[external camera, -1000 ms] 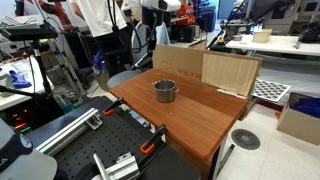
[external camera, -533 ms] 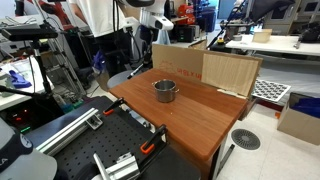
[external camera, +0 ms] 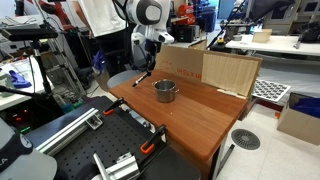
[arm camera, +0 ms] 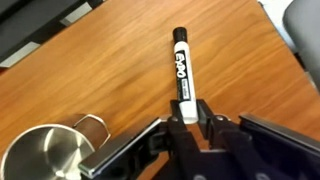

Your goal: Pick the marker from the pot and put it on the table

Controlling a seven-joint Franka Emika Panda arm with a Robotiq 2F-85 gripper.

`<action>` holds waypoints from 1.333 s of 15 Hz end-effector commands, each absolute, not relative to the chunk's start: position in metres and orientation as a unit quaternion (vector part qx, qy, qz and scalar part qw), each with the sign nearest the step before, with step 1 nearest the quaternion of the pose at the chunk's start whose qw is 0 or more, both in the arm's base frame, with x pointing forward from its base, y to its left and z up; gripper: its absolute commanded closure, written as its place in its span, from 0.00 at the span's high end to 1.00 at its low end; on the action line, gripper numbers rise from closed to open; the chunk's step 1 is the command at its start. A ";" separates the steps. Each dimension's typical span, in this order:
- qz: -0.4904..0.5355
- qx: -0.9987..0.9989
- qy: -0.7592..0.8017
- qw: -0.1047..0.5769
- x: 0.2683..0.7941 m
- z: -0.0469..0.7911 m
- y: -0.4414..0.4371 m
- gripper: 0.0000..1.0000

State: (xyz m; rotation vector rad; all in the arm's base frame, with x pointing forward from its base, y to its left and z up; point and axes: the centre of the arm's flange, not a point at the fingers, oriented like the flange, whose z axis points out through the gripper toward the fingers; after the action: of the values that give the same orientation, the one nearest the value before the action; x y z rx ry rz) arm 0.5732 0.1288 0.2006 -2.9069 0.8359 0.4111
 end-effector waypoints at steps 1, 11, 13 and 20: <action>0.155 -0.949 0.274 0.013 0.598 0.182 0.145 0.06; 0.108 -0.960 0.249 -0.070 0.624 0.133 0.161 0.06; 0.119 -0.962 0.226 -0.092 0.623 0.133 0.164 0.48; 0.111 -0.967 0.200 -0.115 0.617 0.132 0.165 0.97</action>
State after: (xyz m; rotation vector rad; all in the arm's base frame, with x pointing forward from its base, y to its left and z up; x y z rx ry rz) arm 0.6110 0.1625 0.1349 -3.2481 0.6926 0.3807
